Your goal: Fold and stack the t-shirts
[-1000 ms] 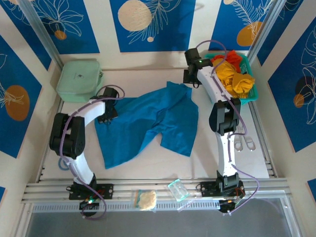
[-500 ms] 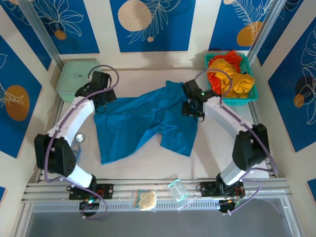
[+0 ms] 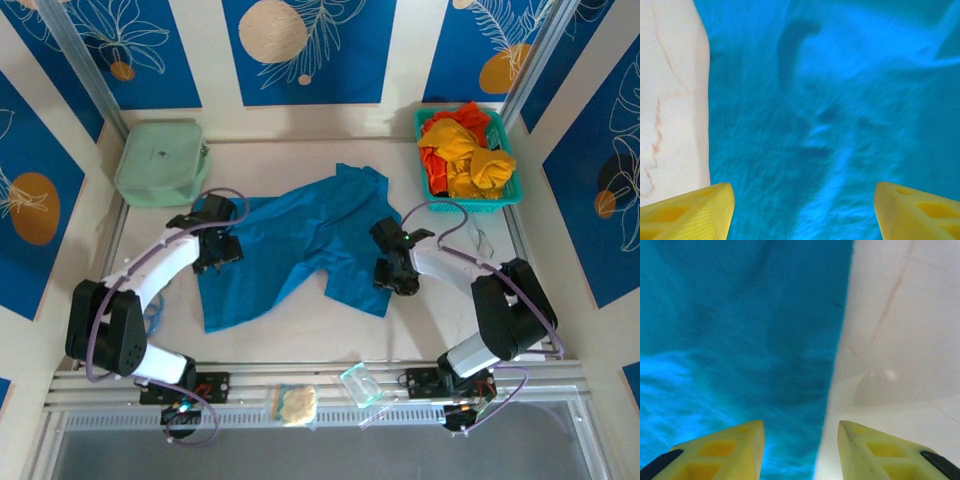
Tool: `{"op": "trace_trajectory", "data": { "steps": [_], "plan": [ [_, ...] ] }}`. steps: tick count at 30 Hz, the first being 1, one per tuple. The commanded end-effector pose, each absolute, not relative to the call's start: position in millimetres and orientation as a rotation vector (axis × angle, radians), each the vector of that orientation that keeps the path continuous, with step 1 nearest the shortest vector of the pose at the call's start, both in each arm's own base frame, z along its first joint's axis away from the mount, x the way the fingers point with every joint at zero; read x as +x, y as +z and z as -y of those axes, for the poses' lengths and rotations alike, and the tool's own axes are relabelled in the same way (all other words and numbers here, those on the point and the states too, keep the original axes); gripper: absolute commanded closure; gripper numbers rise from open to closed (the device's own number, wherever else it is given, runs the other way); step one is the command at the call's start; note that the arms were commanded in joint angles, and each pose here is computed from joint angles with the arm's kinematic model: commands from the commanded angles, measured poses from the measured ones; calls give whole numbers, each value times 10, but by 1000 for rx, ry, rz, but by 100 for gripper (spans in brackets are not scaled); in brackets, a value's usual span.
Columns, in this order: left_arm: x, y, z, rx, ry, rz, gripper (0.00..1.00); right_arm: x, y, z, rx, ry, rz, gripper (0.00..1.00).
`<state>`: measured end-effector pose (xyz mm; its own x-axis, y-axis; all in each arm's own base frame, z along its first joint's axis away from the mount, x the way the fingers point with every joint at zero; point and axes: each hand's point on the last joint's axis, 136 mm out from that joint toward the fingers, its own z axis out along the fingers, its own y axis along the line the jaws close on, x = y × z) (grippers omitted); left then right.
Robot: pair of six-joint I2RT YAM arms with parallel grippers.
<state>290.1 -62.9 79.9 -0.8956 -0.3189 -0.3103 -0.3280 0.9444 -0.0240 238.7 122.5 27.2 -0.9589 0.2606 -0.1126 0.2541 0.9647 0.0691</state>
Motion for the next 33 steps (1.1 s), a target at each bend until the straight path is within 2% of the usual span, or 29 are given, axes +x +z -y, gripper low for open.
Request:
{"op": "trace_trajectory", "data": {
  "steps": [1, 5, 7, 12, 16, 19, 25, 26, 33],
  "plan": [
    [2866, 686, 672, -541, -7, -2775, 26, 2467, 185, -1373, 441, 167, -2991, 59],
    [2846, 527, 649, -553, 25, -2799, 27, 2464, 75, -1401, 450, 150, -3018, 66],
    [2850, 480, 650, -554, 32, -2806, 27, 2435, 25, -1398, 454, 136, -3033, 72],
    [2872, 384, 662, -548, 34, -2821, 27, 2336, -3, -1342, 467, 111, -3050, 100],
    [2885, 322, 673, -539, 35, -2834, 39, 2290, 175, -1237, 464, 48, -3034, 100],
    [2902, 277, 676, -535, 34, -2840, 53, 2206, 385, -1097, 466, -10, -3010, 100],
    [2975, 204, 702, -505, 35, -2857, 97, 1912, 710, -816, 531, -65, -2995, 100],
    [2992, 197, 707, -498, 33, -2860, 100, 1840, 748, -772, 546, -71, -3004, 100],
    [3091, 313, 730, -442, 33, -2849, 100, 1448, 763, -747, 636, -25, -3119, 100]
  ]
}}
